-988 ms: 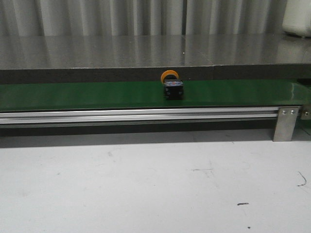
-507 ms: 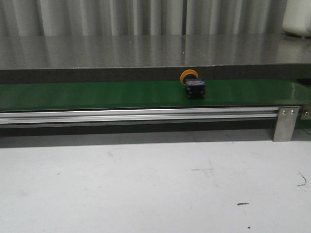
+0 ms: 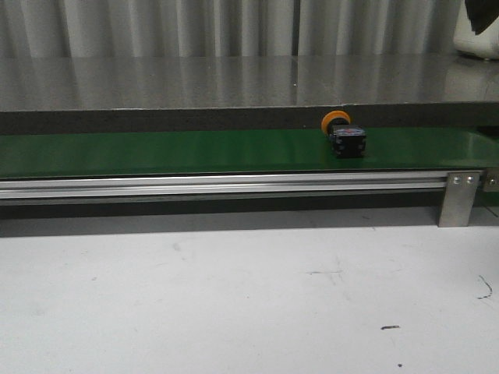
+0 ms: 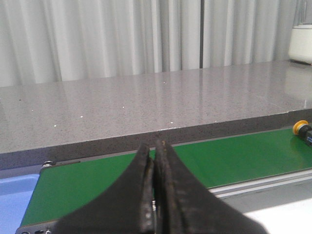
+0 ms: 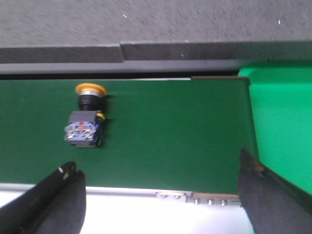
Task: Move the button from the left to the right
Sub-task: 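Lower the right gripper onto the button at the belt end and grasp it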
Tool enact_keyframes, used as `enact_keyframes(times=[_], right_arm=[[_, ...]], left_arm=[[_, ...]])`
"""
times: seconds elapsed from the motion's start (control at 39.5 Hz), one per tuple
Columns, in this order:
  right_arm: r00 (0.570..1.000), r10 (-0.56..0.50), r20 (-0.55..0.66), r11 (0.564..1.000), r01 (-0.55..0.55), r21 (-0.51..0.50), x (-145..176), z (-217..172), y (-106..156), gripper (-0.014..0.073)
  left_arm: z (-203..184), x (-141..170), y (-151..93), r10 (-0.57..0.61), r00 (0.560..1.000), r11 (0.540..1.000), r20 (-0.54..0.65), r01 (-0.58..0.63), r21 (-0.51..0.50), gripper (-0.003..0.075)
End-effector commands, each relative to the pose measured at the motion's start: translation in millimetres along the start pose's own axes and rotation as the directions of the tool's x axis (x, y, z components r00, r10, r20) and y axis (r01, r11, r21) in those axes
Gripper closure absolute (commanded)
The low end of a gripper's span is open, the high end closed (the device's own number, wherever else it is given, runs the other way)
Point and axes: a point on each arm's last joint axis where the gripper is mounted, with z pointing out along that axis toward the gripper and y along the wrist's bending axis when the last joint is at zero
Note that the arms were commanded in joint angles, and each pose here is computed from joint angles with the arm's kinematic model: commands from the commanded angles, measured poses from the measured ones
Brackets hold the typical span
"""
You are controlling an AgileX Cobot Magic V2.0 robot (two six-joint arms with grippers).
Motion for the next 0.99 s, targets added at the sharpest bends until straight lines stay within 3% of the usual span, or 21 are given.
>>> enact_keyframes(times=[0.0,0.25,0.56,0.96], right_arm=[[0.999,0.018,0.027,1.000,-0.019,0.010,-28.2,14.2,-3.3,-0.0049],[0.989,0.022,-0.147,1.000,-0.020,0.009,-44.3,73.5,-3.3,-0.0049],[0.983,0.042,-0.177,0.999,-0.043,-0.006,-55.4,100.9,-1.5,-0.0049],[0.965,0.067,-0.252,0.998,-0.070,-0.004,-42.3,143.4,-4.8,-0.0049]], left_arm=[[-0.9,-14.4,1.2,-0.017,0.996,1.000,0.093,0.018,-0.001,0.0741],[-0.9,-14.4,1.2,-0.017,0.996,1.000,0.093,0.018,-0.001,0.0741],[-0.9,-14.4,1.2,-0.017,0.996,1.000,0.093,0.018,-0.001,0.0741],[-0.9,-14.4,1.2,-0.017,0.996,1.000,0.093,0.018,-0.001,0.0741]])
